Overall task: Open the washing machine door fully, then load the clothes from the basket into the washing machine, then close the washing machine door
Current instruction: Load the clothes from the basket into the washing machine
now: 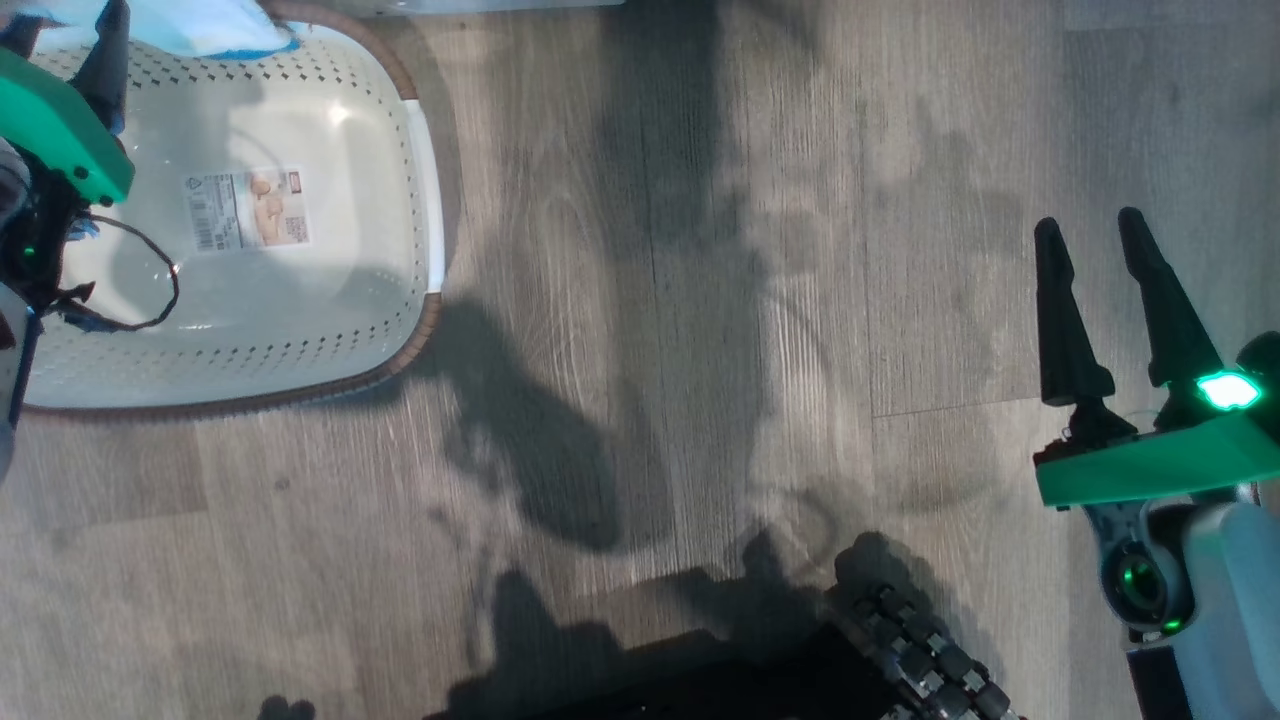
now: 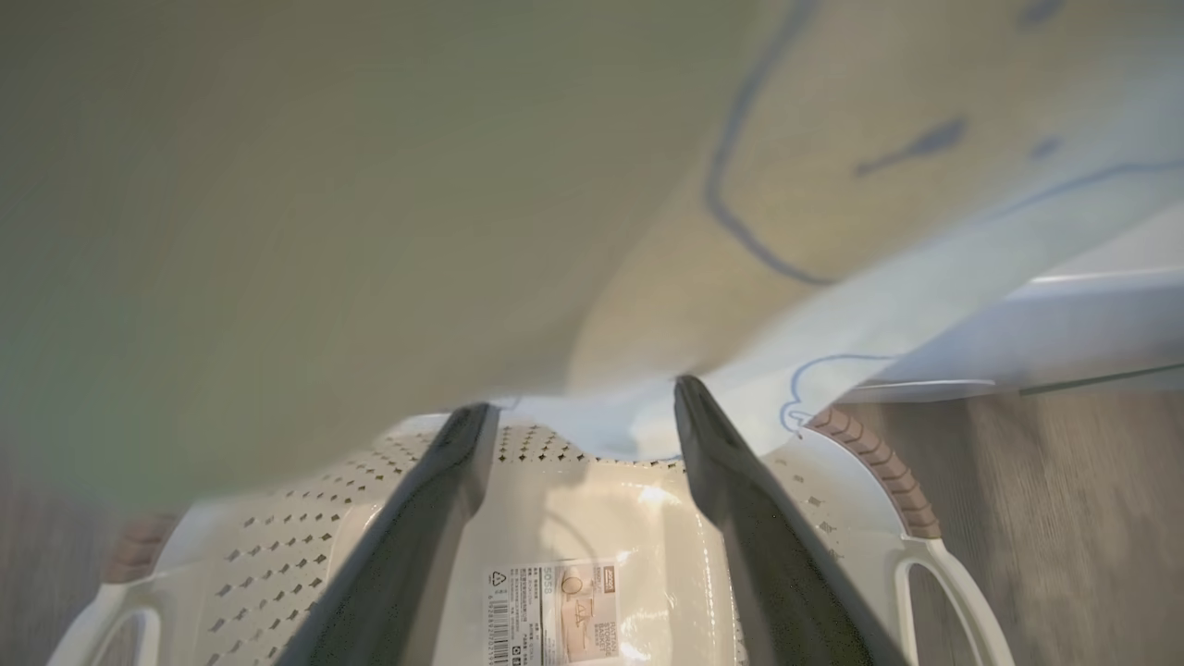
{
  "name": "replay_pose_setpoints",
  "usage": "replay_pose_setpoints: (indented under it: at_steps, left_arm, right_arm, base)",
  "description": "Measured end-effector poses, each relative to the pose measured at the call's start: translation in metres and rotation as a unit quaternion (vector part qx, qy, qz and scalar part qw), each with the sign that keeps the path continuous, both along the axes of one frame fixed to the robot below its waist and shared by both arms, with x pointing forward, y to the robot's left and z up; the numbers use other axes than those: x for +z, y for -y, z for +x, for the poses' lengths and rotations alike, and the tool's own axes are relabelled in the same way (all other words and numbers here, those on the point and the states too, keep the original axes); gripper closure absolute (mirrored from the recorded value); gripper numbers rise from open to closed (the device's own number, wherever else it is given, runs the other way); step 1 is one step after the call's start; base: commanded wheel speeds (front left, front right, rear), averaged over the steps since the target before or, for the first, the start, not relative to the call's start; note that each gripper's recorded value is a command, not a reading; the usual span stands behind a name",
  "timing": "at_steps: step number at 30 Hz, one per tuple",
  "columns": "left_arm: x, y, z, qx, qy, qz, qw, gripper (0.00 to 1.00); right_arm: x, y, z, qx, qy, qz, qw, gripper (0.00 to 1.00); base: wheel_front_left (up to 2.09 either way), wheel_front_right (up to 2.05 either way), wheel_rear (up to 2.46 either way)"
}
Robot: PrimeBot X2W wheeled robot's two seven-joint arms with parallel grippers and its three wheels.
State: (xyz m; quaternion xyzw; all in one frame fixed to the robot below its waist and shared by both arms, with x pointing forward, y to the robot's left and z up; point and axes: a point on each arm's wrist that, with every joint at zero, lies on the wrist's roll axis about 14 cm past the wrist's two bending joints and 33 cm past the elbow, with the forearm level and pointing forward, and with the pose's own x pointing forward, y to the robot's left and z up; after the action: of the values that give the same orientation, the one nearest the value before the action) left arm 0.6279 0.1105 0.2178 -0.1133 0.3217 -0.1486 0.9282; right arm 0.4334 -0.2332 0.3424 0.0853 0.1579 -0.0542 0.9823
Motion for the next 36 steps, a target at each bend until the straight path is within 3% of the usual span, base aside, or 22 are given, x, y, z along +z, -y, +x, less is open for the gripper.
replay_pose_setpoints:
  at_steps: [4, 5, 6, 7, 8, 9, 23, 36]
  left_arm:
    - [0.007, 0.007, 0.002, -0.021, 0.027, 0.003, 0.999, 0.00]
    - [0.009, 0.011, 0.002, -0.028, 0.032, 0.001, 0.999, 0.05]
    - [0.011, 0.013, 0.001, -0.032, 0.037, -0.001, 0.999, 0.36]
    - [0.013, 0.016, 0.000, -0.038, 0.040, -0.003, 0.998, 0.61]
    - [0.014, 0.018, -0.001, -0.044, 0.042, -0.004, 0.998, 0.94]
    - [0.017, 0.020, -0.001, -0.050, 0.048, -0.004, 0.998, 1.00]
    - [0.074, 0.024, -0.003, -0.068, 0.117, -0.028, 0.990, 1.00]
    - [0.186, 0.011, 0.011, -0.074, 0.219, -0.045, 0.972, 1.00]
  right_arm:
    - [0.001, -0.001, 0.003, 0.003, 0.003, 0.000, 1.000, 0.00]
    - [0.001, -0.001, 0.004, 0.003, 0.004, 0.000, 1.000, 0.00]
    - [0.002, -0.001, 0.005, 0.005, 0.006, -0.001, 1.000, 0.00]
    - [0.003, -0.002, 0.006, 0.006, 0.007, -0.001, 1.000, 0.00]
    - [0.004, -0.002, 0.006, 0.006, 0.008, -0.002, 1.000, 0.00]
    - [0.005, -0.002, 0.006, 0.007, 0.009, -0.002, 1.000, 0.00]
    - [0.028, -0.004, 0.004, 0.010, 0.035, 0.001, 0.999, 0.00]
    - [0.059, -0.015, -0.001, 0.018, 0.072, 0.014, 0.997, 0.00]
  base:
    - [0.00, 0.00, 0.00]
    - [0.00, 0.00, 0.00]
    - [0.00, 0.00, 0.00]
    - [0.00, 0.00, 0.00]
    - [0.00, 0.00, 0.00]
    - [0.00, 0.00, 0.00]
    - [0.00, 0.00, 0.00]
    - [0.00, 0.00, 0.00]
